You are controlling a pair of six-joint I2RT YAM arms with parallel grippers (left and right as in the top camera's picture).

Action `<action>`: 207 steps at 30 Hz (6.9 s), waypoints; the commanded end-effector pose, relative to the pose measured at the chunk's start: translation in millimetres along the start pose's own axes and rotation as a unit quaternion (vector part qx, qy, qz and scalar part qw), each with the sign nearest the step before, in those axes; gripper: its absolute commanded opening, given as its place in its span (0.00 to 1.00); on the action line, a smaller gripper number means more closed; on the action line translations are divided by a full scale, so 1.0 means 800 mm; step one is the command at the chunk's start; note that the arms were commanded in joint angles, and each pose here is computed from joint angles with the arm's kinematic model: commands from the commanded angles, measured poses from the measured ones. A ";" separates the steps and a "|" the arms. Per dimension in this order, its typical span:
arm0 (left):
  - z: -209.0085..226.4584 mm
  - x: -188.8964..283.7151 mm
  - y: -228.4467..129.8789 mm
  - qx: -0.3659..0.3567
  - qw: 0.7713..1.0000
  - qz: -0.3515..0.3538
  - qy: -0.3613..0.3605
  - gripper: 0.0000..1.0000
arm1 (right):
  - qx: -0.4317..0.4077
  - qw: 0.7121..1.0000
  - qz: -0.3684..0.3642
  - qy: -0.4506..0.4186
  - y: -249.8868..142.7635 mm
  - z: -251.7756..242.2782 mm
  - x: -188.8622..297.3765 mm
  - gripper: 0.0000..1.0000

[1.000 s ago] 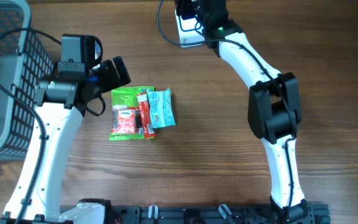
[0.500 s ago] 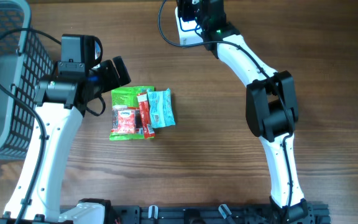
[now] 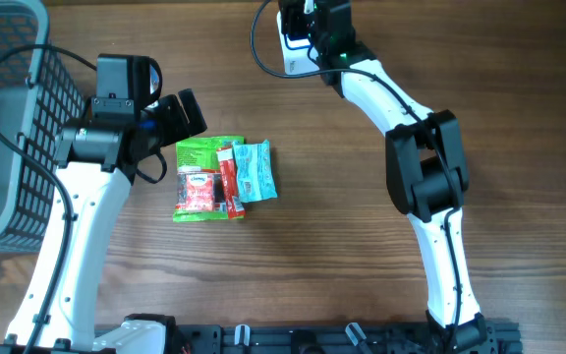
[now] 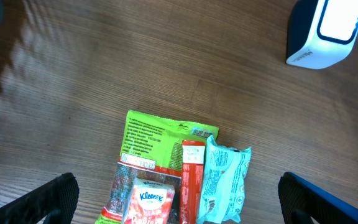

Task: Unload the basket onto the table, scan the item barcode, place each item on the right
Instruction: 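Carry the jar up to the white scanner, label facing it, then move the jar right and set it down, open the right gripper, then reach the right gripper to the mint-green wipes pack and grasp it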

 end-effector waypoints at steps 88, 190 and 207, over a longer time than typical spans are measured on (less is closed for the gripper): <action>0.003 0.004 0.004 -0.003 1.000 -0.008 0.007 1.00 | -0.248 0.790 0.388 -0.403 -0.040 -0.330 0.360 0.36; 0.003 0.004 0.004 -0.003 1.000 -0.008 0.007 1.00 | -0.059 0.914 0.375 -0.145 -0.227 0.033 0.260 0.04; 0.003 0.004 0.004 -0.003 1.000 -0.008 0.007 1.00 | -0.060 0.928 0.367 -0.034 -0.152 0.057 0.297 0.75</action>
Point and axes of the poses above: each gripper's point midway between its finger pads, its own x axis back along the fingers, its own z axis along the line the jaws close on, y = z × x, the point moved 8 cm from there along x, back along the fingers, and after that the axes turned 15 degrees about -x, right-handed, at the moved point
